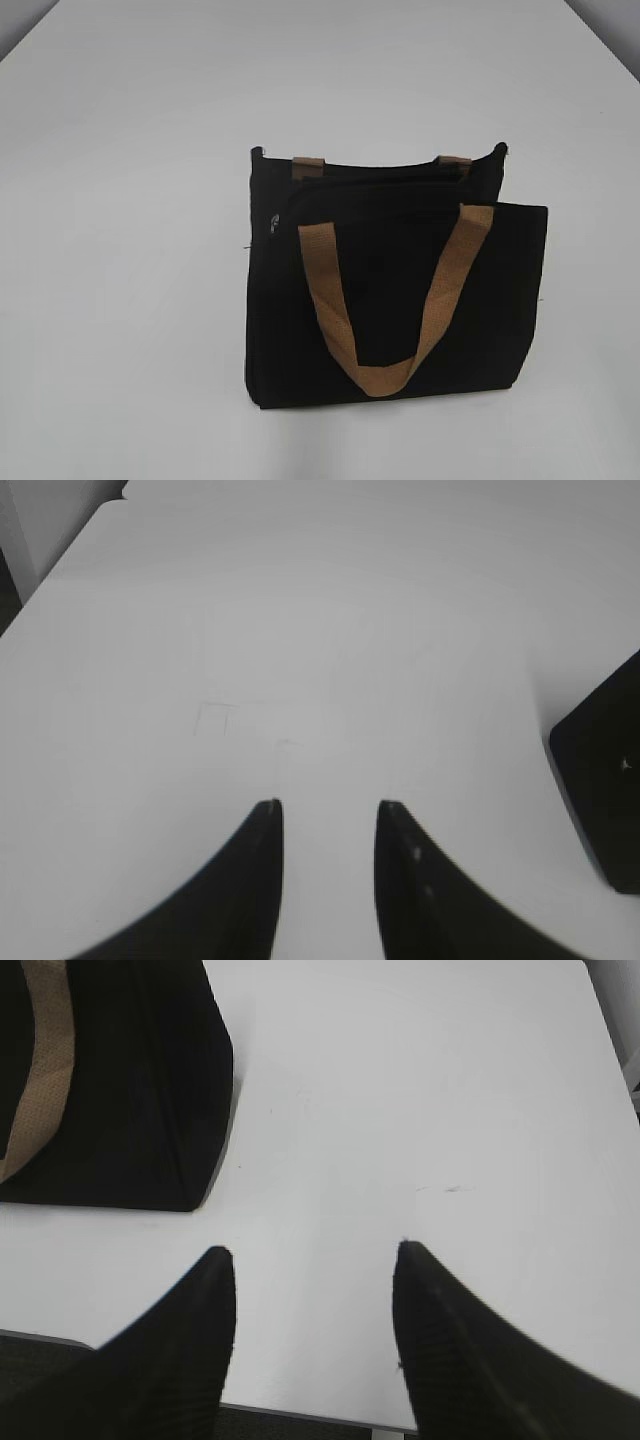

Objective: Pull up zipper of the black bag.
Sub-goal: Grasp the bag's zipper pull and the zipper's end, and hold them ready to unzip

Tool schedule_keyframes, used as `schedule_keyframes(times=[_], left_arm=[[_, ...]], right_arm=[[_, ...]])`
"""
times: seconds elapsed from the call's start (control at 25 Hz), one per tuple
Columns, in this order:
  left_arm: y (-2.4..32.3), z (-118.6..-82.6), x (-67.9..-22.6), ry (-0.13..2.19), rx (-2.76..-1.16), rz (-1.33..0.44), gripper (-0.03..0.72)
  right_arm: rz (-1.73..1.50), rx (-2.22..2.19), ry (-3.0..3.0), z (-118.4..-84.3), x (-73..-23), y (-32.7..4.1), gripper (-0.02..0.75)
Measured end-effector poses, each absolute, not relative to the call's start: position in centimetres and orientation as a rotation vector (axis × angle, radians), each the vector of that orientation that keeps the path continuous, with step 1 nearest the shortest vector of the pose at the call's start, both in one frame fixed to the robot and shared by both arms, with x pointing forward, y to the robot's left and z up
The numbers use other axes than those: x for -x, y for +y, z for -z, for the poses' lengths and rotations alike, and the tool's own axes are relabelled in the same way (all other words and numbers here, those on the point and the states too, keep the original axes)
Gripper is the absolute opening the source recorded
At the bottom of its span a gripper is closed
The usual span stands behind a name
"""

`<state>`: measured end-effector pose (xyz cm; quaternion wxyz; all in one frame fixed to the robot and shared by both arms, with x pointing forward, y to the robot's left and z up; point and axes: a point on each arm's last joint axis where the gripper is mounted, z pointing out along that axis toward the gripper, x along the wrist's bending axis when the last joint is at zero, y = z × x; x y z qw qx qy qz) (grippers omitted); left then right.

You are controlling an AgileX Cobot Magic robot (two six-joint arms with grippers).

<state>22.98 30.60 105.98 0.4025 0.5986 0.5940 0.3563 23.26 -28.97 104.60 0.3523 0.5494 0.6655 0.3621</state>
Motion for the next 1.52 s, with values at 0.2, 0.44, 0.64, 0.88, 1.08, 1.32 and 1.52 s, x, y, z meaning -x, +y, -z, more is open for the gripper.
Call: schedule_keyframes(times=[0.2,0.44,0.64,0.88,1.08,1.32,1.52], left_arm=[[30.60,-105.98,-22.98,1.501,-1.513,-0.900,0.239],[30.60,-105.98,-22.98,1.501,-1.513,-0.900,0.239],[30.60,-105.98,-22.98,1.501,-1.513,-0.900,0.239],[30.60,-105.98,-22.98,1.501,-1.513,-0.900,0.239],[30.60,-105.98,-22.98,1.501,-1.513,-0.900,0.239],[30.60,-105.98,-22.98,1.501,-1.513,-0.900,0.239],[30.60,-105.98,-22.98,1.501,-1.513,-0.900,0.239]], right_arm=[[-0.937,-1.422,1.722,-104.60,-23.26,-28.97,0.400],[-0.937,-1.422,1.722,-104.60,-23.26,-28.97,0.400],[-0.937,-1.422,1.722,-104.60,-23.26,-28.97,0.400],[-0.937,-1.423,1.721,-104.60,-23.26,-28.97,0.400],[-0.937,-1.423,1.721,-104.60,-23.26,-28.97,0.400],[-0.937,-1.422,1.722,-104.60,-23.26,-28.97,0.400],[-0.937,-1.422,1.722,-104.60,-23.26,-28.97,0.400]])
